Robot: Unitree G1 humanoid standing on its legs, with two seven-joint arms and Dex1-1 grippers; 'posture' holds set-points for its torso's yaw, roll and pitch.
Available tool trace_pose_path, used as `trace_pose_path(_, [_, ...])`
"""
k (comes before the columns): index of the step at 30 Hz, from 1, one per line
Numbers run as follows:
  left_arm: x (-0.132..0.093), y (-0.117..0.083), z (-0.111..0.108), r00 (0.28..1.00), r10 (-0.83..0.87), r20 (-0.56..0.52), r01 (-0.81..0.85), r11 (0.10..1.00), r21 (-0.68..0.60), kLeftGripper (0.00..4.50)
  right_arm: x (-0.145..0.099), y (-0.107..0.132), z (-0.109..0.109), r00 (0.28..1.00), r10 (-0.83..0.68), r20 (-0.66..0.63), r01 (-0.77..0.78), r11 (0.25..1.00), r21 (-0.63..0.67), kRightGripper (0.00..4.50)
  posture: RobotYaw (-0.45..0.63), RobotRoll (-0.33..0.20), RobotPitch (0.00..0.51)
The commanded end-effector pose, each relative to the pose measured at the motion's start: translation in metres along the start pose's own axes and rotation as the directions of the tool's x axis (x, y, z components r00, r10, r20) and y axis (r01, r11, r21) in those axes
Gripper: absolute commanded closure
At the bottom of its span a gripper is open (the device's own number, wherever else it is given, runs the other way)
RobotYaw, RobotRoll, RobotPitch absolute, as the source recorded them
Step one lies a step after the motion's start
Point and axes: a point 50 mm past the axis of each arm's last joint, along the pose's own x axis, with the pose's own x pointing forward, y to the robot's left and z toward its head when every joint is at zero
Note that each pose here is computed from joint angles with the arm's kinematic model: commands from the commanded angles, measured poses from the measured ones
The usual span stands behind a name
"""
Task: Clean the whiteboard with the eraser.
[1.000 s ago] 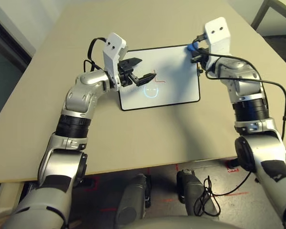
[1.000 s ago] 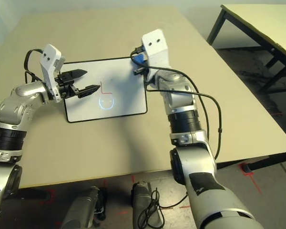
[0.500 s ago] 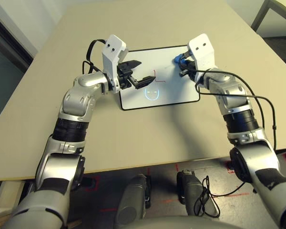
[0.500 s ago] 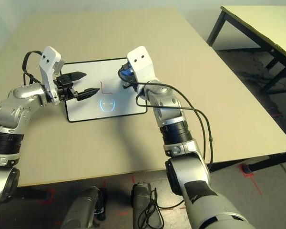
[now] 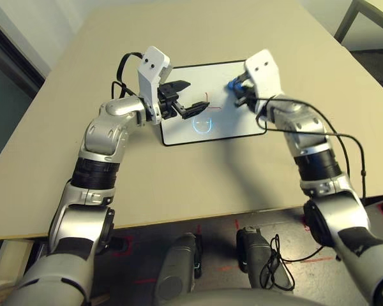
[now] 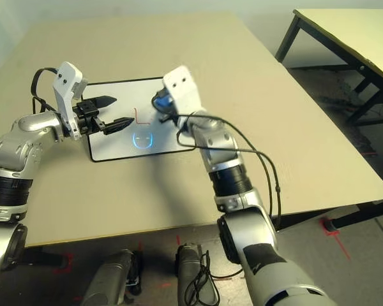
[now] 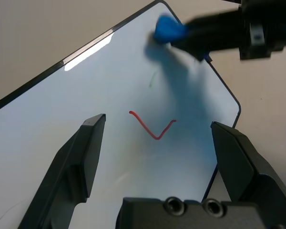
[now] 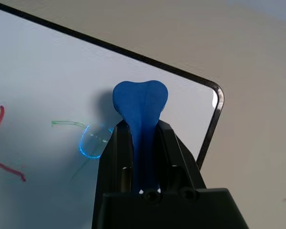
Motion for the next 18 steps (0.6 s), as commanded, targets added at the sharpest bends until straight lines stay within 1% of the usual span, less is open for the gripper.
trace_pose_path(1, [0.002,-0.004,0.003,1.0,-0.016,0.004,0.016,1.0,0.005,0.0,0.001,0.016,-0.015,0.996,0.066,-0.057,-0.065,0.998,0.014,3.93,0.02,0.0,0.167])
trace_pose_path(4, [0.002,-0.004,0.003,1.0,-0.017,0.002,0.017,1.0,0.004,0.0,-0.001,0.038,-0.029,0.983,0.148,-0.108,-0.147,0.989,0.018,3.93,0.02,0.0,0.171])
trace_pose_path(7, [0.002,-0.004,0.003,1.0,-0.016,0.0,0.016,1.0,0.003,0.0,-0.007,0.055,-0.041,0.965,0.208,-0.16,-0.207,0.978,0.023,3.93,0.03,0.0,0.174])
trace_pose_path(10, [0.001,-0.004,0.003,1.0,-0.016,-0.002,0.016,1.0,0.002,0.0,-0.011,0.063,-0.048,0.951,0.24,-0.194,-0.239,0.971,0.031,3.93,0.03,0.0,0.177])
trace_pose_path(12, [0.001,-0.004,0.003,1.0,-0.015,-0.002,0.015,1.0,0.001,0.0,-0.011,0.061,-0.048,0.951,0.236,-0.199,-0.235,0.972,0.031,3.93,0.03,0.0,0.177])
trace_pose_path(16, [0.002,-0.004,0.003,1.0,-0.015,-0.003,0.015,1.0,-0.001,0.0,-0.005,0.04,-0.039,0.972,0.157,-0.174,-0.156,0.988,0.021,3.93,0.03,0.0,0.178])
trace_pose_path(18, [0.001,-0.004,0.003,1.0,-0.015,-0.004,0.015,1.0,-0.002,0.0,-0.001,0.025,-0.031,0.984,0.095,-0.148,-0.093,0.995,0.023,3.93,0.03,0.0,0.178])
